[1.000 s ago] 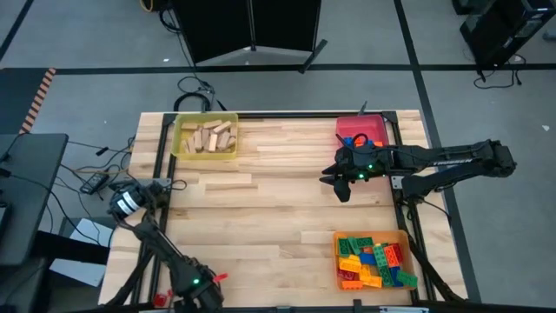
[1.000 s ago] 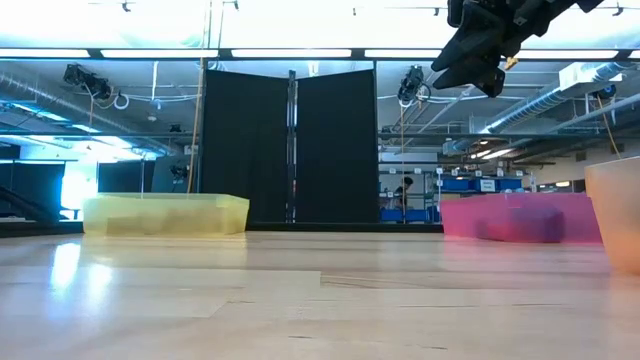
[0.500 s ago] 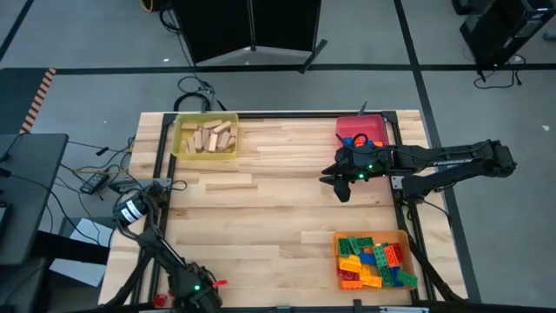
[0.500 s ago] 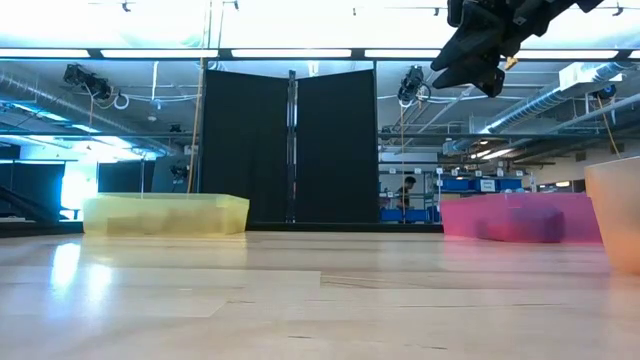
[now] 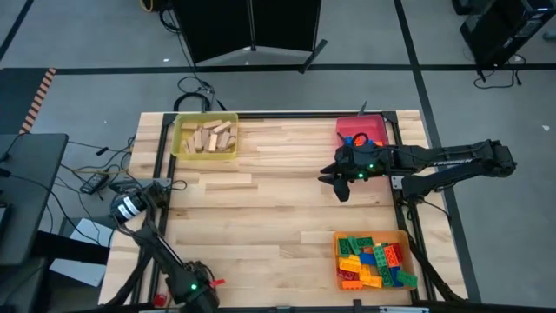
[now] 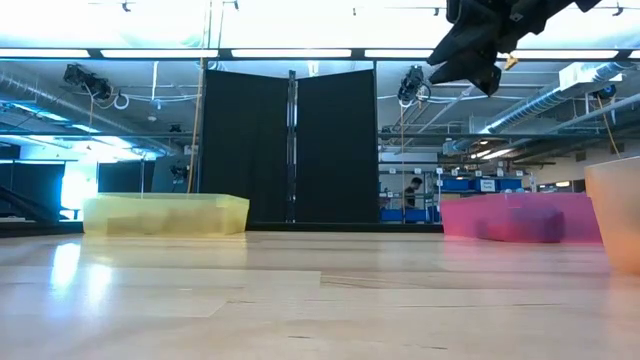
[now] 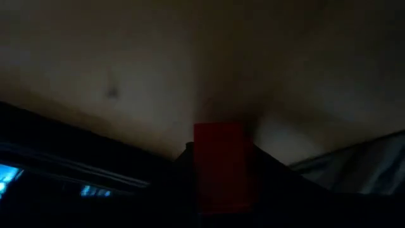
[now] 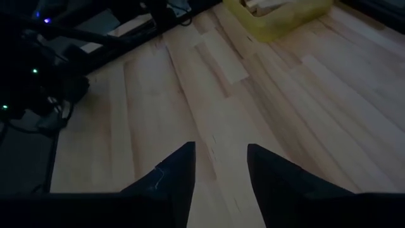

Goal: Sort blocks by size

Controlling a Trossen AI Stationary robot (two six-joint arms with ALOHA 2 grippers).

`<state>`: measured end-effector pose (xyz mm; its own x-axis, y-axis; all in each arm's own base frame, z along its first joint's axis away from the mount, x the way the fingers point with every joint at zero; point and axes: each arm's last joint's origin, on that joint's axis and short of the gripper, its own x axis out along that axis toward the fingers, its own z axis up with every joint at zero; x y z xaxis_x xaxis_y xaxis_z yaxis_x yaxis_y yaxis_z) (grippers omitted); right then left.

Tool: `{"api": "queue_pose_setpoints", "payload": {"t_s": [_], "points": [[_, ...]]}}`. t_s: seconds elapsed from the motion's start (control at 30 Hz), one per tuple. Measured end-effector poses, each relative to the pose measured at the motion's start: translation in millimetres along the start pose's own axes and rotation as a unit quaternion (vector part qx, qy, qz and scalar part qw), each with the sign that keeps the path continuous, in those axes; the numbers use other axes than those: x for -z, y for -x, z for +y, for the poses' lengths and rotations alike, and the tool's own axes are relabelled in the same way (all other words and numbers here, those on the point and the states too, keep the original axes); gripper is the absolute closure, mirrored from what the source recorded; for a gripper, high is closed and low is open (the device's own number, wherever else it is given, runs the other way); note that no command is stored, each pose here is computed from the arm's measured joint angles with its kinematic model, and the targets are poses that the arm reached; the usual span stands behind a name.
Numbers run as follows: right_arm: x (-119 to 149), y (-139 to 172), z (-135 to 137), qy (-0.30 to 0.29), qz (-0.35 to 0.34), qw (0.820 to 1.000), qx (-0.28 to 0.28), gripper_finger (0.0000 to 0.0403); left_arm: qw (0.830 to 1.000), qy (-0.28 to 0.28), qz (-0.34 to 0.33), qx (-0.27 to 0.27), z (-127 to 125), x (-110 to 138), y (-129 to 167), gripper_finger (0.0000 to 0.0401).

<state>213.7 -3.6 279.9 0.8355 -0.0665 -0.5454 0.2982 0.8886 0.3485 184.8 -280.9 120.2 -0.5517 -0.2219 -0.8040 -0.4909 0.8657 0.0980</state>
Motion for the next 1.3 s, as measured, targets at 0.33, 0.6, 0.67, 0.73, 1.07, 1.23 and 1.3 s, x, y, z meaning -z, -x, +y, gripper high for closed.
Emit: {"api": "queue_pose_setpoints", "payload": {"t_s": [0.33,0.6,0.67,0.73,1.07,1.23,1.3], "points": [[-3.7,0.1,1.8,-0.001,-0.019,1.0,-0.01,0.0253,0.958,0.091,-0.252,0.102,28.7,-16.3,94.8,0.0307],[-3.7,0.2,1.9,-0.003,-0.019,1.0,-0.01,0.0251,0.843,0.155,-0.491,0.154,82.1,-55.4,180.5,0.0307],[-3.7,0.2,1.9,-0.003,-0.019,1.0,-0.01,0.0249,0.815,0.15,-0.535,0.165,95.2,-66.1,201.2,0.0307],[-3.7,0.2,1.9,0.011,-0.02,1.0,-0.009,0.0246,0.791,0.135,-0.569,0.181,107.5,-77.2,221.6,0.0307],[-4.4,0.2,2.3,0.086,-0.024,0.996,-0.009,0.0216,0.7,0.03,-0.647,0.301,182.4,-139.5,299.3,0.0307],[-7.7,0.5,4.2,0.075,-0.042,0.996,-0.017,0.0197,0.646,-0.03,-0.683,0.34,214.9,-152.3,321.8,0.0307],[-11.9,1.1,6.3,0.071,-0.065,0.995,-0.026,0.019,0.619,-0.054,-0.692,0.368,226.7,-154.9,330.5,0.0307]]}}
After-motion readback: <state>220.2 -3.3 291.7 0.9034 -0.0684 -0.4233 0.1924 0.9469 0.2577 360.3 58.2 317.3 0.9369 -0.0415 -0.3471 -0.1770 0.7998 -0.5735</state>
